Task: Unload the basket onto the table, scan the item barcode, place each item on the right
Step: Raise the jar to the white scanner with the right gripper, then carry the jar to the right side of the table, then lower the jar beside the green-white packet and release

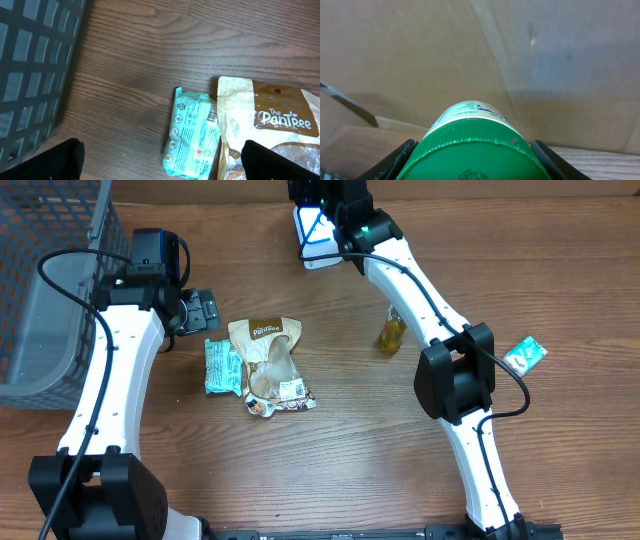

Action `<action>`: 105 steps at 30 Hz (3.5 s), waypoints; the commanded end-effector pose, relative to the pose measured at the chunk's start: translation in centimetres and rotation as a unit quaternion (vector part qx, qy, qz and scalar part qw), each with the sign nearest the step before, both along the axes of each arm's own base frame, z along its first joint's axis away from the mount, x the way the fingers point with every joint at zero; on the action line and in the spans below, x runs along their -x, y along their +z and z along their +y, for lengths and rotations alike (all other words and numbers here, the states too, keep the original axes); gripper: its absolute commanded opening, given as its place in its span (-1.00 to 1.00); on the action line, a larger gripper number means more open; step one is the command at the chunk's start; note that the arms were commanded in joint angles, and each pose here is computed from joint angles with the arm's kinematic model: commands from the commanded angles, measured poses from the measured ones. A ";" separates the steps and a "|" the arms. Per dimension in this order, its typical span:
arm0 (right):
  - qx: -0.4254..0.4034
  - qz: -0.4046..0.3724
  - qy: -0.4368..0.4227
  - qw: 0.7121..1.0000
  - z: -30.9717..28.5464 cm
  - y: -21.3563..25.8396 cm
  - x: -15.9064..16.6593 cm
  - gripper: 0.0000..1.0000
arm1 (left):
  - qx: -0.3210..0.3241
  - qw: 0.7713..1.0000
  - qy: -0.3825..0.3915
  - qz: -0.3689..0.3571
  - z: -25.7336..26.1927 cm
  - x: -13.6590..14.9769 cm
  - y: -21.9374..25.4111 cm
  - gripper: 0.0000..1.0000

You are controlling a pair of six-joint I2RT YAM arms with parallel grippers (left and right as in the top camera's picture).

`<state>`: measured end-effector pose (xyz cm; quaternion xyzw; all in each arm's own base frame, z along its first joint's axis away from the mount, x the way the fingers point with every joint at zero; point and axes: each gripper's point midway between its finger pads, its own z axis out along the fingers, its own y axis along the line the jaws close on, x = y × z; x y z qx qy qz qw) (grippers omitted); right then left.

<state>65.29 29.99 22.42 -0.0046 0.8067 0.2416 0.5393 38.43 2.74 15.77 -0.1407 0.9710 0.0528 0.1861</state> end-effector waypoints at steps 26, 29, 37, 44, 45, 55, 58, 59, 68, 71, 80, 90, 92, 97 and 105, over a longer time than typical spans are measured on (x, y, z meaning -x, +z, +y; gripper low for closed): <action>-0.027 -0.018 -0.009 0.999 -3.6 0.4 -2.3 -0.93 | -0.007 1.000 -0.004 -0.005 0.2 -0.3 0.5 0.99; -0.032 -0.014 0.005 0.999 -5.2 3.9 -1.2 -0.93 | -0.007 1.000 -0.004 -0.005 0.2 -0.3 0.5 0.99; -0.016 0.119 -0.004 0.993 -12.7 7.5 5.3 -0.93 | -0.007 1.000 -0.004 -0.005 0.2 -0.3 0.5 0.99; 0.032 0.318 -0.070 0.945 -22.8 2.1 12.2 -0.92 | -0.007 1.000 -0.004 -0.005 0.2 -0.3 0.5 0.99; 0.046 0.349 -0.079 0.933 -24.3 0.8 13.3 -0.92 | -0.007 1.000 -0.004 -0.005 0.2 -0.3 0.5 0.99; 0.122 0.539 -0.212 0.806 -36.7 -5.8 21.3 -0.89 | -0.007 1.000 -0.004 -0.005 0.2 -0.3 0.5 0.99; 0.118 0.559 -0.219 0.791 -37.8 -7.0 22.1 -0.80 | -0.007 1.000 -0.004 -0.005 0.2 -0.3 0.5 0.99; 0.116 0.566 -0.221 0.786 -38.2 -7.6 22.4 -0.79 | -0.007 1.000 -0.004 -0.005 0.2 -0.3 0.5 0.99; 0.141 0.588 -0.254 0.755 -41.4 -12.8 23.4 -0.67 | -0.007 1.000 -0.004 -0.005 0.2 -0.3 0.5 0.99; 0.137 0.587 -0.259 0.755 -41.9 -14.0 23.4 -0.41 | -0.007 1.000 -0.004 -0.005 0.2 -0.3 0.5 0.99; 0.136 0.587 -0.259 0.755 -42.0 -14.3 23.4 0.55 | -0.007 1.000 -0.004 -0.005 0.2 -0.3 0.5 0.99; 0.136 0.573 -0.263 0.765 -42.0 -11.7 23.2 0.85 | -0.007 1.000 -0.004 -0.005 0.2 -0.3 0.5 0.99; 0.134 0.554 -0.269 0.777 -42.1 -9.8 22.7 0.90 | -0.007 1.000 -0.004 -0.005 0.2 -0.3 0.5 0.99; 0.120 0.498 -0.275 0.814 -41.5 -3.8 21.8 0.93 | -0.007 1.000 -0.004 -0.005 0.2 -0.3 0.5 0.99; 0.071 0.451 -0.247 0.855 -39.7 -0.9 19.9 1.00 | -0.007 1.000 -0.004 -0.005 0.2 -0.3 0.5 0.99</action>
